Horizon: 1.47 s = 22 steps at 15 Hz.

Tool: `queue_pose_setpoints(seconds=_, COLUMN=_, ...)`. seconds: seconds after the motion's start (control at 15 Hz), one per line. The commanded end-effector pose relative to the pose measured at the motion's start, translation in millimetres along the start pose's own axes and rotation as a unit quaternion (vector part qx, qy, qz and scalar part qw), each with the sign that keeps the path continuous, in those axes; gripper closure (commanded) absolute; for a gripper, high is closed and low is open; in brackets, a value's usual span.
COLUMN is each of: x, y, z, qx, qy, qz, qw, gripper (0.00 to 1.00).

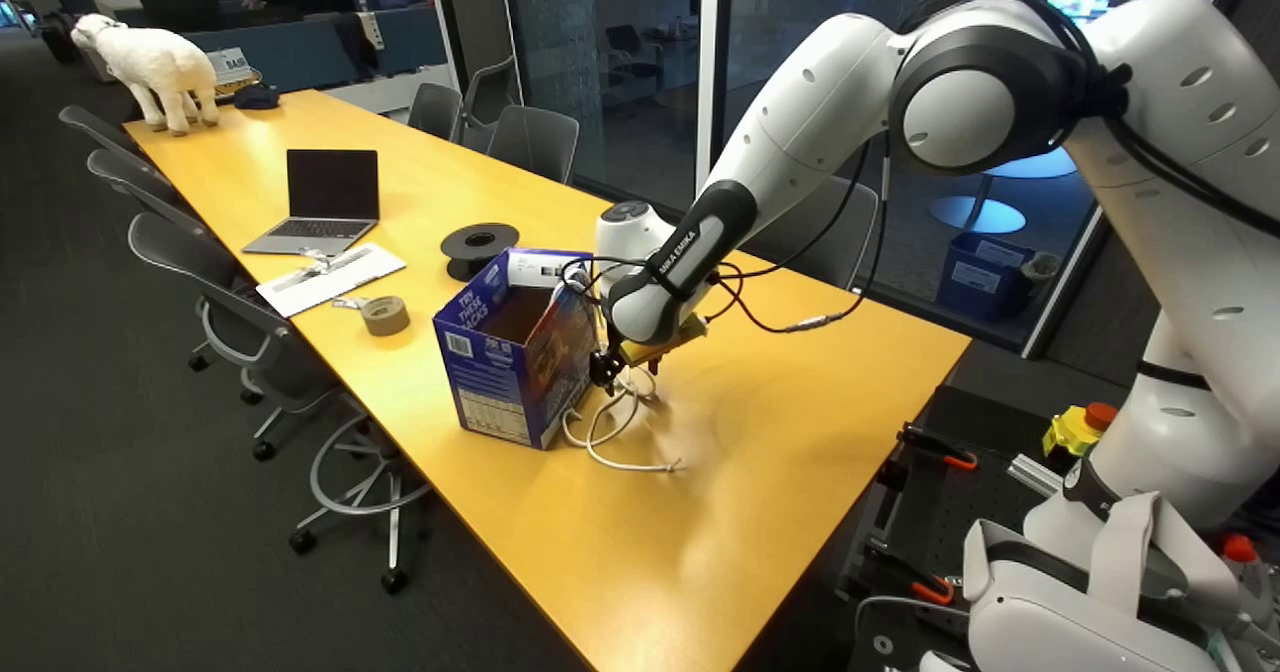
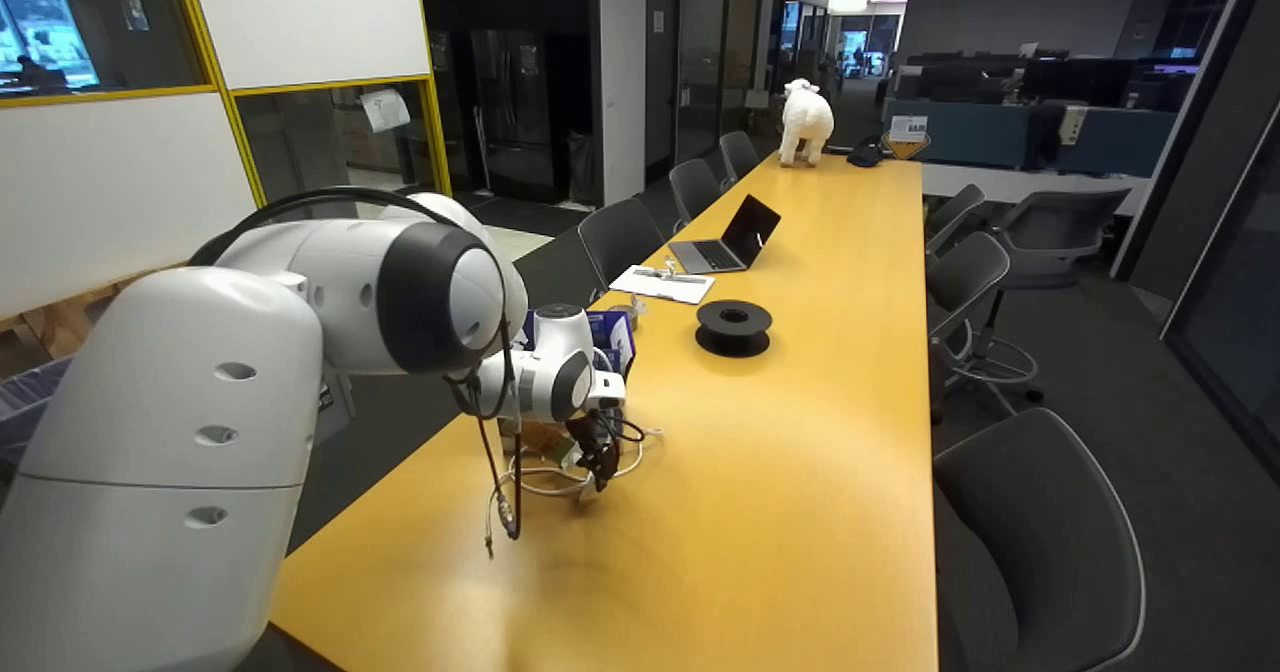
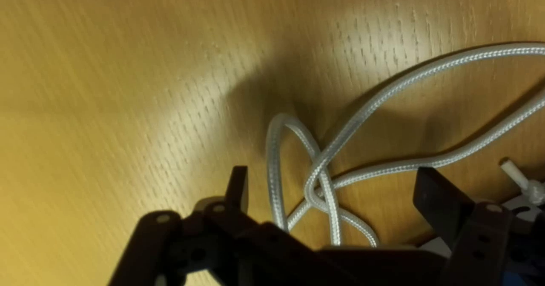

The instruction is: Put the ropes inside the blue box.

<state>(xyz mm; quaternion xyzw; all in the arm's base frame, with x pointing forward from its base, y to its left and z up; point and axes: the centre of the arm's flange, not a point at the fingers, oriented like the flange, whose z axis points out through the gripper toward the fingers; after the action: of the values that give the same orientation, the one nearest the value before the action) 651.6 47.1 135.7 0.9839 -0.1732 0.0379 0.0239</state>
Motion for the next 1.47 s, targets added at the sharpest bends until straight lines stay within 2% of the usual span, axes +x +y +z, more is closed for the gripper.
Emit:
queue_pose_setpoints(seconds=0.0, x=12.8, y=-8.4, z=8.7, qx=-0.011, qy=-0.005, qz=0.019, qw=0.9997, gripper=0.0)
queue_pose_setpoints(seconds=0.33, x=19.1, y=-9.8, z=12.4, qx=-0.008, qy=-0.014, qz=0.036, qw=0.9992, gripper=0.0)
queue_pose_setpoints(seconds=1.4, x=22.9, y=-4.8, z=18.8, qx=-0.015, qy=-0.006, qz=0.065, qw=0.9978, gripper=0.0)
